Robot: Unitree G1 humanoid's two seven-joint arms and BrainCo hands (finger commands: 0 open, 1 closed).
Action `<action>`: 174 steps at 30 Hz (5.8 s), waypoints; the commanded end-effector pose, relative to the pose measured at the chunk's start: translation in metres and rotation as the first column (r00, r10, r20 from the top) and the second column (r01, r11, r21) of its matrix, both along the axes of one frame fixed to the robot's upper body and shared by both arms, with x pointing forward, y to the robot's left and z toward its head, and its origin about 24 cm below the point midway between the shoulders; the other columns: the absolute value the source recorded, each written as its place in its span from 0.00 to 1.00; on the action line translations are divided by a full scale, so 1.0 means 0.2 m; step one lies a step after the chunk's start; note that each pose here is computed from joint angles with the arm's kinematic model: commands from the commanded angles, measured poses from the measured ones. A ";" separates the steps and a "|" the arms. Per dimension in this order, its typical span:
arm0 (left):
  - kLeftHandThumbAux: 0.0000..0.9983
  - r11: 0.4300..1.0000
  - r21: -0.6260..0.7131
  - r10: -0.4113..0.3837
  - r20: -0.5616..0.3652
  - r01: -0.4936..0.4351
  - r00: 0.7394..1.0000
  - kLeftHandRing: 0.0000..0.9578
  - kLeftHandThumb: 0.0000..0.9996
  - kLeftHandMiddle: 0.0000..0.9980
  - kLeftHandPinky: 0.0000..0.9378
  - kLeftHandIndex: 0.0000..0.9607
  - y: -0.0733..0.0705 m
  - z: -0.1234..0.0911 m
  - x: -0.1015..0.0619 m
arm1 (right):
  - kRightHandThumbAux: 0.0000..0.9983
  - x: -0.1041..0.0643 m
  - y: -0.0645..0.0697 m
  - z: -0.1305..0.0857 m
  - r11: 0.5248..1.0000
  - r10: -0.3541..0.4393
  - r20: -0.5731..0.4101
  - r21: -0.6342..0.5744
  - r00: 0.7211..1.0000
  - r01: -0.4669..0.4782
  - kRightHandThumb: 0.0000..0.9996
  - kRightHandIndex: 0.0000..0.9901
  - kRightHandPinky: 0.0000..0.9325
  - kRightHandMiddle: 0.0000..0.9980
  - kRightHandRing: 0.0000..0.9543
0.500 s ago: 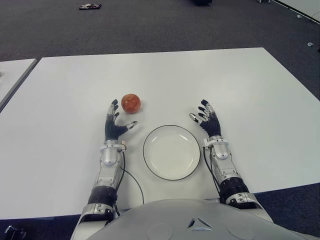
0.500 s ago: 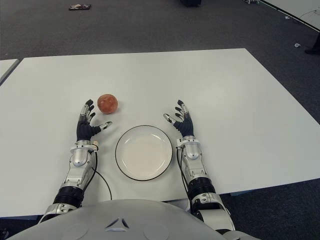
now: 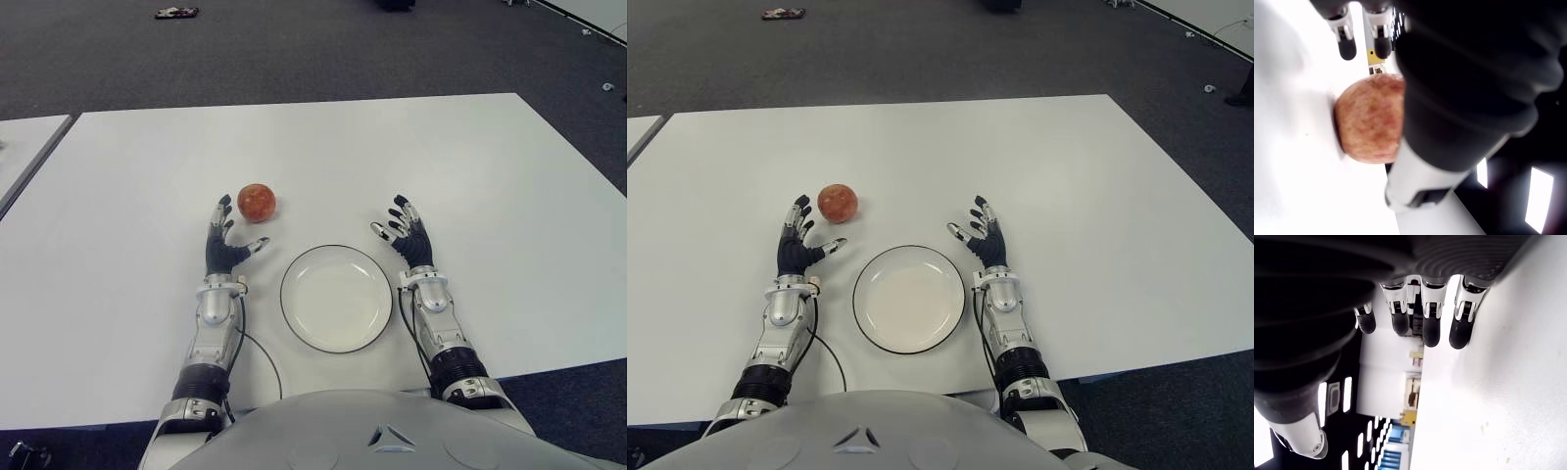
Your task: Put the apples into the plate.
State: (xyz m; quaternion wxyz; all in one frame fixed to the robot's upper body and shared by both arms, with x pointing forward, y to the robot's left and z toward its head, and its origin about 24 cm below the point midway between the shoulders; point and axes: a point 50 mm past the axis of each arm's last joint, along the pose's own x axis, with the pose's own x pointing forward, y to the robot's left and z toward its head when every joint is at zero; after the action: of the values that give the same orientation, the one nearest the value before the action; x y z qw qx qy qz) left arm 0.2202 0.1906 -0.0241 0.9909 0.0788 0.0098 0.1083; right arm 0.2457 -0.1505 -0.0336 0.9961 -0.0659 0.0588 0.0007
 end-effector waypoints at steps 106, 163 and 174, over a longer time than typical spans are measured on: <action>0.31 0.688 0.509 -0.531 -0.132 0.517 0.837 0.00 0.00 0.00 0.00 0.00 -0.17 0.62 0.51 | 0.69 -0.07 0.03 -0.18 1.000 -0.009 -0.195 -0.003 0.981 0.008 0.22 0.00 0.18 0.08 0.13; 0.28 0.109 0.961 -0.097 -0.246 0.256 0.965 0.00 0.00 0.00 0.00 0.00 -0.06 0.31 0.60 | 0.72 -0.07 0.01 -0.20 1.000 -0.003 -0.209 0.000 0.978 0.003 0.24 0.02 0.20 0.11 0.15; 0.30 0.184 0.944 -0.148 -0.249 0.274 0.957 0.00 0.00 0.00 0.00 0.00 -0.07 0.32 0.59 | 0.71 -0.07 0.01 -0.20 1.000 -0.002 -0.211 0.002 0.978 0.003 0.24 0.01 0.20 0.11 0.15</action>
State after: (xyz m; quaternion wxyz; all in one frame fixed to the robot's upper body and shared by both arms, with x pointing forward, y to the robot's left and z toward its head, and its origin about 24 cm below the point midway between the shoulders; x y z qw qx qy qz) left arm 0.3396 0.1751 0.0407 0.7192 0.6927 -0.0256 -0.0476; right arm 0.2630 -0.1433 -0.0368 0.9960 -0.0652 0.0605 0.0092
